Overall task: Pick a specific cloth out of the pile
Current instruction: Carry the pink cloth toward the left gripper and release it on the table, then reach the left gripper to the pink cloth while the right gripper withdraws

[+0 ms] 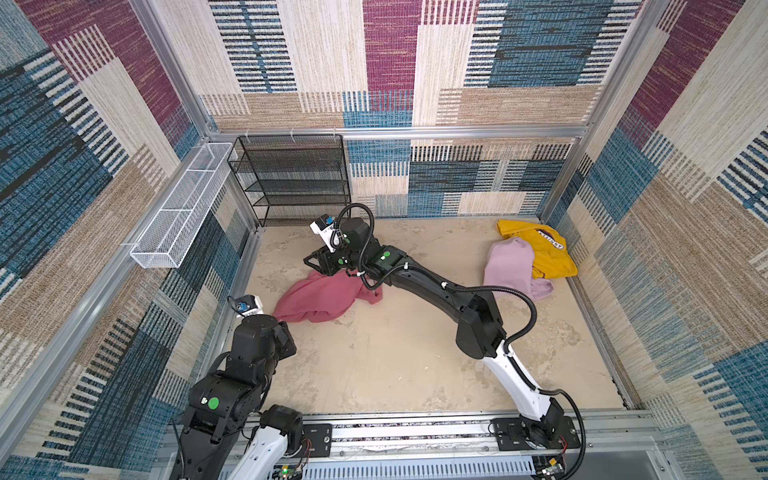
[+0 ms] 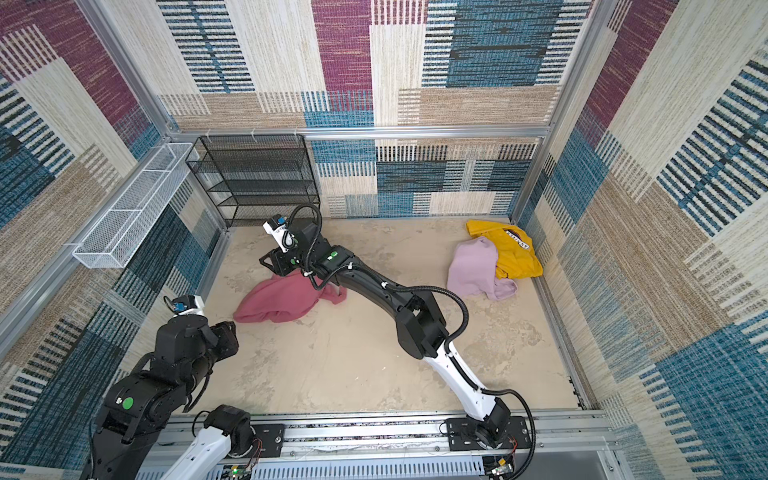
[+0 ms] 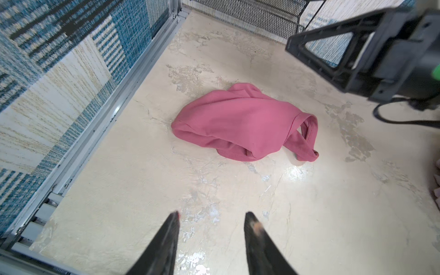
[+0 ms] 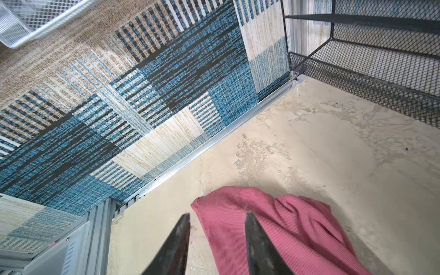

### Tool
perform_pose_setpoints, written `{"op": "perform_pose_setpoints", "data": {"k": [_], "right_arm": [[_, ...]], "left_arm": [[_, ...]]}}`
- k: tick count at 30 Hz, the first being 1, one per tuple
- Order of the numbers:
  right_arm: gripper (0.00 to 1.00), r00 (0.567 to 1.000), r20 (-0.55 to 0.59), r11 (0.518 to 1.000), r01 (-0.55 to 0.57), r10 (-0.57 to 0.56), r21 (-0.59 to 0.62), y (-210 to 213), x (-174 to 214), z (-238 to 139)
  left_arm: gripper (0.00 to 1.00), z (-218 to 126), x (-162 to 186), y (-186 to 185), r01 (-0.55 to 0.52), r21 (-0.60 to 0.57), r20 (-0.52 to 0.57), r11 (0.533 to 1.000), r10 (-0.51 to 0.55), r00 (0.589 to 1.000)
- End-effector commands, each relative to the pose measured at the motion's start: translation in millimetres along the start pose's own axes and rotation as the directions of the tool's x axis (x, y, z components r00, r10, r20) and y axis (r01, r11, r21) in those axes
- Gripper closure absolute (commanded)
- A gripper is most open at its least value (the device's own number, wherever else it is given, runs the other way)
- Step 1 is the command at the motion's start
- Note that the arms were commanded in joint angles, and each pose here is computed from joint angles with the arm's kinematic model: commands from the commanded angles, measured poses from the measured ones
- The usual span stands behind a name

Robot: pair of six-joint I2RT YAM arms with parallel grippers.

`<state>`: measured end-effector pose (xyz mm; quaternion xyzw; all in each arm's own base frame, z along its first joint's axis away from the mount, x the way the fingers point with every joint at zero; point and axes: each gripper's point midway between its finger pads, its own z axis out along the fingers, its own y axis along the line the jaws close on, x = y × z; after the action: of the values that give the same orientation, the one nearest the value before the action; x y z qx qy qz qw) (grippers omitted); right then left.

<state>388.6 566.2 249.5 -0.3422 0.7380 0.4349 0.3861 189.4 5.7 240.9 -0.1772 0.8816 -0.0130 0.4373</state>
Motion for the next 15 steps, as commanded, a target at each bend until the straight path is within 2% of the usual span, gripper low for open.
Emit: {"op": "perform_pose_setpoints", "data": {"k": [1, 7, 12, 15], "right_arm": [[0.59, 0.997, 0.078, 0.999, 0.017, -0.02, 0.034, 7.3, -24.8, -20.6], [0.58, 0.992, 0.125, 0.983, -0.02, -0.003, 0.181, -6.0, -19.1, -67.2], [0.55, 0.98, 0.195, 0.953, -0.086, 0.029, 0.289, -24.2, -8.0, -127.2], [0.53, 0.973, 0.226, 0.932, -0.125, 0.048, 0.339, -38.6, -0.8, -161.2]], "left_arm": [[0.52, 8.7, 5.2, -9.3, 0.005, 0.03, -0.034, 1.0, -0.004, 0.999], [0.53, 42.2, 14.0, -36.4, -0.024, 0.096, -0.091, 0.995, 0.032, 0.995], [0.54, 72.9, 13.3, -78.1, -0.017, 0.206, -0.142, 0.978, 0.048, 0.989], [0.54, 90.5, 16.1, -97.5, -0.042, 0.233, -0.164, 0.972, 0.081, 0.983]]}}
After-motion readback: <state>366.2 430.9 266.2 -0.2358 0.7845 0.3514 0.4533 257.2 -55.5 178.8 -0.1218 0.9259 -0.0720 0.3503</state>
